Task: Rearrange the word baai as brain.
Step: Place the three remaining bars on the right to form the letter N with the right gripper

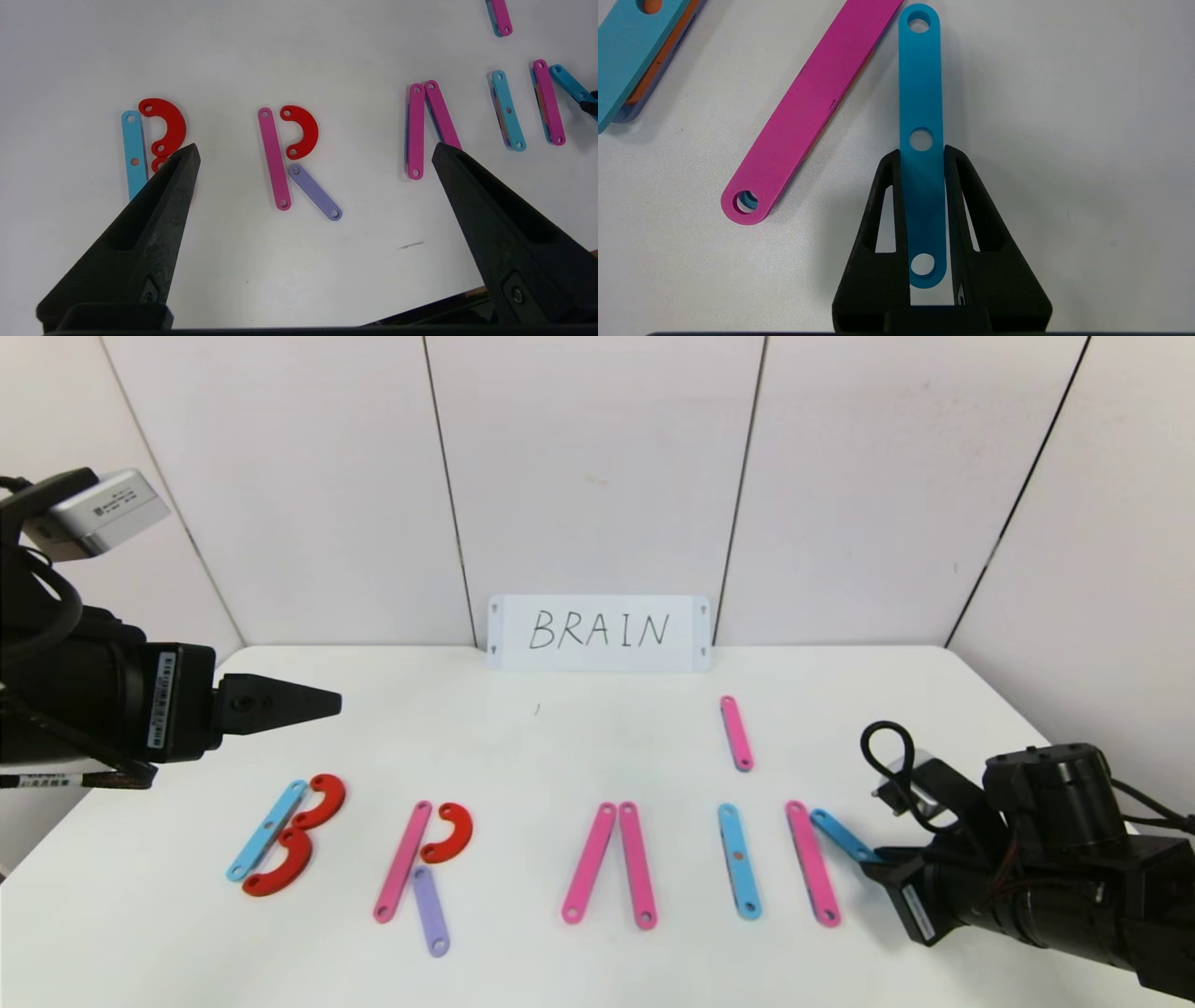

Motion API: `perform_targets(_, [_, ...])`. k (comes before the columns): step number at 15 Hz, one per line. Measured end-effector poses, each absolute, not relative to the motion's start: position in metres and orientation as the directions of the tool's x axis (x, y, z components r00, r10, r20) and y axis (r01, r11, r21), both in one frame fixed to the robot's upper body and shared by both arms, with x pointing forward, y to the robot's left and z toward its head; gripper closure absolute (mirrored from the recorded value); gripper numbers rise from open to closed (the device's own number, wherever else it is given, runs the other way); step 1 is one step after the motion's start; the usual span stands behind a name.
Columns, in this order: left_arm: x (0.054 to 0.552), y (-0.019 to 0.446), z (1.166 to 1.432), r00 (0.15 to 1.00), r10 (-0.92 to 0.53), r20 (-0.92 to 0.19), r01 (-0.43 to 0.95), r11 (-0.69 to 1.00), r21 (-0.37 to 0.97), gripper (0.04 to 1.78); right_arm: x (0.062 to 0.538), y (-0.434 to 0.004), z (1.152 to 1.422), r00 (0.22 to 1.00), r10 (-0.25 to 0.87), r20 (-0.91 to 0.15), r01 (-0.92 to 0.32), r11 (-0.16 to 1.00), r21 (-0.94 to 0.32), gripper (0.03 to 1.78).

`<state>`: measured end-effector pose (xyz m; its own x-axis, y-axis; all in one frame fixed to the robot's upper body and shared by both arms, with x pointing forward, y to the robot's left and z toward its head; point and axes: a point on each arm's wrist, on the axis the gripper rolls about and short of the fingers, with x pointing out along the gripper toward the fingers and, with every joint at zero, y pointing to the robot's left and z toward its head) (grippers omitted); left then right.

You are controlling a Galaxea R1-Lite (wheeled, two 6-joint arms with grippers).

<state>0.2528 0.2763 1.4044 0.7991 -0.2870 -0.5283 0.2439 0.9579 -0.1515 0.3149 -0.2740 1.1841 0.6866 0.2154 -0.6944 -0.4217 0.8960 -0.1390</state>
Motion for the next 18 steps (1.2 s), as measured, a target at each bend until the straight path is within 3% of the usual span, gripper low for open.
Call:
perform_targets(5, [0.253, 0.277, 1.405, 0.800, -0.286, -0.527, 0.243, 0.958, -0.151, 0.08, 0.317, -0.273, 1.183, 0.683, 0.212, -0.699, -0.423, 0.895, -0.141, 1.53])
perform_targets(8, [0.252, 0.277, 1.405, 0.801, -0.287, -0.526, 0.244, 0.958, -0.151, 0.08, 0.317, -0.273, 1.182, 0.683, 0.209, -0.700, -0.421, 0.896, -0.144, 1.38])
perform_targets(10, [0.252, 0.277, 1.405, 0.801, -0.287, -0.525, 0.244, 0.958, -0.152, 0.08, 0.317, -0.273, 1.182, 0.683, 0.208, -0.700, -0.422, 0.895, -0.145, 1.14])
perform_targets(13, [0.252, 0.277, 1.405, 0.801, -0.287, -0.526, 0.244, 0.958, -0.152, 0.08, 0.317, -0.274, 1.184, 0.690, 0.201, -0.695, -0.415, 0.897, -0.153, 0.62])
perform_targets(15, [0.252, 0.277, 1.405, 0.801, -0.287, -0.525, 0.244, 0.958, -0.152, 0.08, 0.323, -0.275, 1.192, 0.733, 0.191, -0.653, -0.385, 0.908, -0.167, 0.34])
perform_targets(18, [0.252, 0.277, 1.405, 0.801, -0.287, -0.526, 0.243, 0.958, -0.152, 0.08, 0.336, -0.275, 1.213, 0.812, 0.178, -0.556, -0.319, 0.933, -0.168, 0.11])
